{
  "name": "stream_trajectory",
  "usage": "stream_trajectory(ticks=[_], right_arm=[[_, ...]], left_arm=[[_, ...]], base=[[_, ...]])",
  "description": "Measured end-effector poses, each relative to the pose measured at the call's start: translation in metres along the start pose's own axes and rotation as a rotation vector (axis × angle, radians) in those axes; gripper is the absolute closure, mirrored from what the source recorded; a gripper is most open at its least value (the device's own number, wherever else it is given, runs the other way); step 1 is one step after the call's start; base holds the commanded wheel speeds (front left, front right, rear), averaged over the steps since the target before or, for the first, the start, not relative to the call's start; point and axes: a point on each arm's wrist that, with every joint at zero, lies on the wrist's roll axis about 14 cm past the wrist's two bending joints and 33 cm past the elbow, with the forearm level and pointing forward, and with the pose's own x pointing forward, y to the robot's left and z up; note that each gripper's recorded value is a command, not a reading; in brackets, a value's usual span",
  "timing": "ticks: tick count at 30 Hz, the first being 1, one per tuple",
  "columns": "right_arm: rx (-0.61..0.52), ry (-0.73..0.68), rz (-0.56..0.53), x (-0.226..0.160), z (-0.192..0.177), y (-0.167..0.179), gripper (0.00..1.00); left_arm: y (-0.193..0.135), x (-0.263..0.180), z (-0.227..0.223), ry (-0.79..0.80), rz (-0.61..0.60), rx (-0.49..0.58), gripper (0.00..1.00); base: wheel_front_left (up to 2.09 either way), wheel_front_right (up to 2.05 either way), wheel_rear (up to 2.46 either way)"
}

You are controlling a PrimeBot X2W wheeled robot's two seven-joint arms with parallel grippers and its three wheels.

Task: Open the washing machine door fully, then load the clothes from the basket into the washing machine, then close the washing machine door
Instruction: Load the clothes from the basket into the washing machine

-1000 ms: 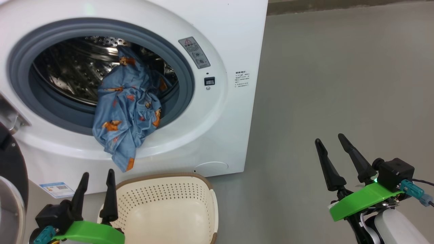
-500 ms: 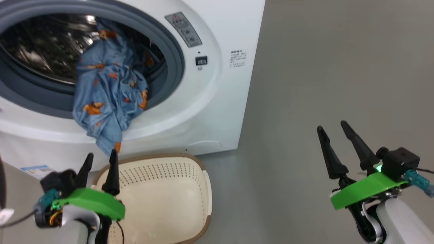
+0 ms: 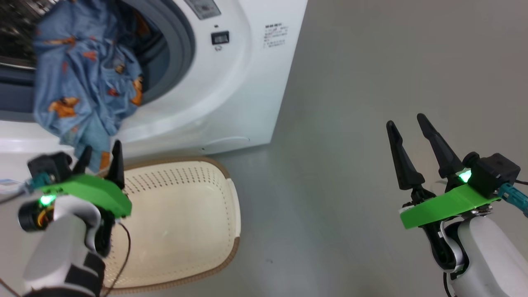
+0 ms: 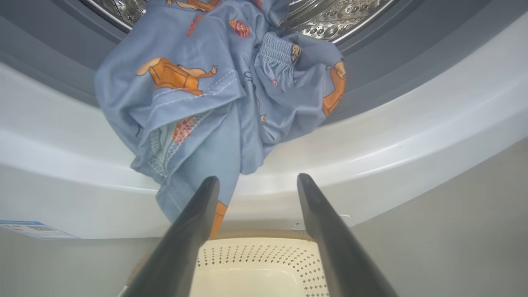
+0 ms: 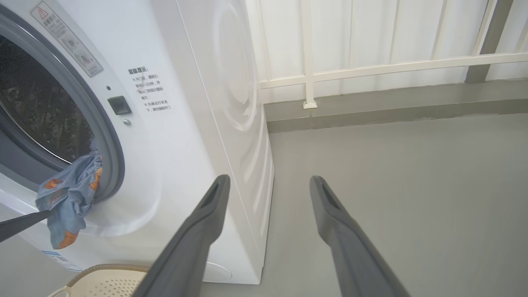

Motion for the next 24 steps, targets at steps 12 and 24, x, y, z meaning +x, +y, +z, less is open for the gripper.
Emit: stream_trajectory(ticks=[12, 24], right_arm=[[-0.022, 0.054, -0.036, 0.011, -0.025, -0.017, 0.0], [-0.022, 0.068, -0.063, 0.011, -0.031, -0.025, 0.0]], left_arm=[[0.018, 0.047, -0.025, 0.1, 0.053, -0.02, 0.0], [0.024, 0.068, -0.012, 0.04, 0.09, -0.081, 0.0]], base=[[0.0, 0.0, 0.0], [0.0, 0.0, 0.0]])
